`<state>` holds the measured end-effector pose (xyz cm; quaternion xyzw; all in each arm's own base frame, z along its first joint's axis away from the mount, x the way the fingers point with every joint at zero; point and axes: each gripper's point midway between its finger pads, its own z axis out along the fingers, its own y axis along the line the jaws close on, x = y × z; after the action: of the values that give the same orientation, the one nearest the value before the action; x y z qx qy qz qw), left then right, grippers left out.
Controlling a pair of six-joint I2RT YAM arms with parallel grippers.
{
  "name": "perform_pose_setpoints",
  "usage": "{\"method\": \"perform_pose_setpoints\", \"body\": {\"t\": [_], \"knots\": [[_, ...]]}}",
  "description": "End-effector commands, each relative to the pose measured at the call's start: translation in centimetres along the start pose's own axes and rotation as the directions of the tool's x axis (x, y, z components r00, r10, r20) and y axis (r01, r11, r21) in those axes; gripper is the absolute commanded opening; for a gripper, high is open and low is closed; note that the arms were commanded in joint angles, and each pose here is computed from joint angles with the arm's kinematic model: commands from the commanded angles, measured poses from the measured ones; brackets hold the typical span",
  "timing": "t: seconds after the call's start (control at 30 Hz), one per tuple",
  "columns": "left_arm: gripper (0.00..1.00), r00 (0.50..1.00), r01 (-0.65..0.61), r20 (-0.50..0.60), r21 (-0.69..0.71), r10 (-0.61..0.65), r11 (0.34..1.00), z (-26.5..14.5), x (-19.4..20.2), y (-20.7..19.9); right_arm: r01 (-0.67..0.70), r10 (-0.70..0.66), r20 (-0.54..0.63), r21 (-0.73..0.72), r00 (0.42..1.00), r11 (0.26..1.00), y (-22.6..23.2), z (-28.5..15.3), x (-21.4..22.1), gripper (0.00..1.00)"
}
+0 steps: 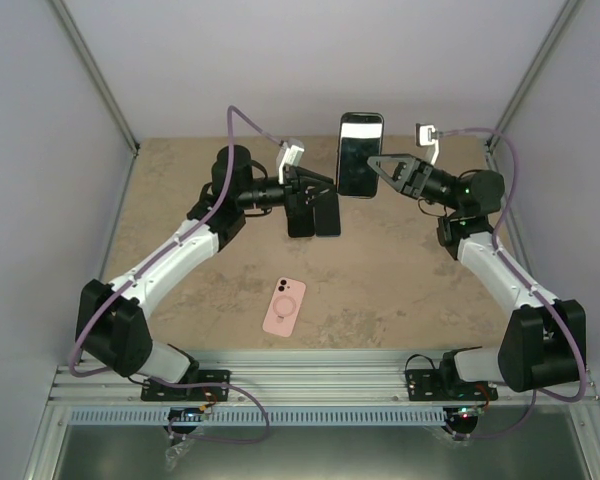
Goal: Take the phone out of the phone case
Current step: Remove the phone case from the phone.
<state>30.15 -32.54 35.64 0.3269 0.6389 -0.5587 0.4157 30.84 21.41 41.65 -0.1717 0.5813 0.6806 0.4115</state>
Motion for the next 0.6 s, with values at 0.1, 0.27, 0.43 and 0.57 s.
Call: {"method": "perform_pose_setpoints", "body": {"t": [0.1, 0.27, 0.43, 0.57], "knots": [[0.33, 0.996, 0.088, 0.002, -0.076, -0.088, 0.993, 0.6, 0.5, 2.8, 0.060, -0.062, -0.011, -0.120, 0.998, 0.991, 3.9, 0.7, 0.9, 0.01], [0.34, 0.996, 0.086, 0.028, -0.005, -0.086, 0.996, 0.8, -0.7, 1.5, 0.072, -0.077, -0.038, -0.131, 0.996, 0.989, 4.1, 0.8, 2.0, 0.00], [0.35, 0.999, 0.033, 0.037, 0.029, -0.034, 0.999, 0.8, -2.4, 0.4, 0.087, -0.099, -0.106, -0.111, 0.989, 0.990, 3.3, 0.9, 3.9, 0.01], [0.38, 0.999, -0.014, 0.041, 0.061, 0.011, 0.998, 0.8, -3.6, -0.6, 0.088, -0.101, -0.153, -0.087, 0.983, 0.992, 2.3, 0.8, 5.2, 0.01]]}}
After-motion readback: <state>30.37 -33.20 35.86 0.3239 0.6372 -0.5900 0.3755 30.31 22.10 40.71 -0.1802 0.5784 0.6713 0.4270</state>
